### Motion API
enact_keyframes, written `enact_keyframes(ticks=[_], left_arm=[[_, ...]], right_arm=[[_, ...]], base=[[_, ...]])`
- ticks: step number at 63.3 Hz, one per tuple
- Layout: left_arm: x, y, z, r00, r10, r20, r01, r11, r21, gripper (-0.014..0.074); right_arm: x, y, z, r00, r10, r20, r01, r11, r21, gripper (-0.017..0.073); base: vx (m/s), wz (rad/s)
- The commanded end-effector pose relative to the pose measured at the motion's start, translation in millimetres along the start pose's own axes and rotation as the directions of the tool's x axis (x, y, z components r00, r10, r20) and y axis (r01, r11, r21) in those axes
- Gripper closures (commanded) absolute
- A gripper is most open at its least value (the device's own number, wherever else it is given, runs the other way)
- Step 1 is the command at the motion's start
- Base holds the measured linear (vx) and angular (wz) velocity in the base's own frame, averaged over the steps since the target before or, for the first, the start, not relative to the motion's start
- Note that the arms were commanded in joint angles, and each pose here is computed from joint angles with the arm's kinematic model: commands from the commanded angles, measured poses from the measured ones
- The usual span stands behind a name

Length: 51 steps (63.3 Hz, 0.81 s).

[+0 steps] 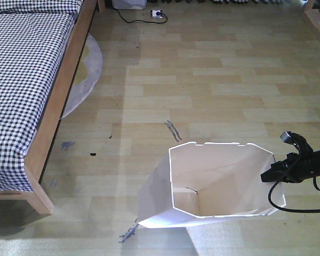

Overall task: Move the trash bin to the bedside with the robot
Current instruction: 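Drive forward carrying the bin toward the bed and curtains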

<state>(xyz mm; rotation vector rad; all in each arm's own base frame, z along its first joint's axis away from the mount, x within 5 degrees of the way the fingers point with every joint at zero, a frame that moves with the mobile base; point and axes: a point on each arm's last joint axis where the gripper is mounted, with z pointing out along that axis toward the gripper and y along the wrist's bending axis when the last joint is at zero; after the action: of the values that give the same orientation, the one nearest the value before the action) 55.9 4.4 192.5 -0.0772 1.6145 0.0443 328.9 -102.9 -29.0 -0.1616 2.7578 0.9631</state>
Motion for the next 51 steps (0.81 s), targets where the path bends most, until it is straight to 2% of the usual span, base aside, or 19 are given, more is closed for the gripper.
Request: enact_keyframes(ticks=[1, 51], left_arm=[[-15.0, -0.7, -2.2, 0.995, -0.007, 0.101, 0.006, 1.000, 0.009, 0.0600], [-15.0, -0.7, -2.2, 0.995, -0.007, 0.101, 0.006, 1.000, 0.009, 0.0600]], right_arm=[[-20.8, 32.5, -24.7, 0.995, 0.005, 0.096, 0.016, 0.976, -0.215, 0.0564], [-20.8, 32.4, -24.6, 0.995, 0.005, 0.096, 0.016, 0.977, -0.214, 0.0564]], base=[[0.25, 0.08], [0.27, -0.05]])
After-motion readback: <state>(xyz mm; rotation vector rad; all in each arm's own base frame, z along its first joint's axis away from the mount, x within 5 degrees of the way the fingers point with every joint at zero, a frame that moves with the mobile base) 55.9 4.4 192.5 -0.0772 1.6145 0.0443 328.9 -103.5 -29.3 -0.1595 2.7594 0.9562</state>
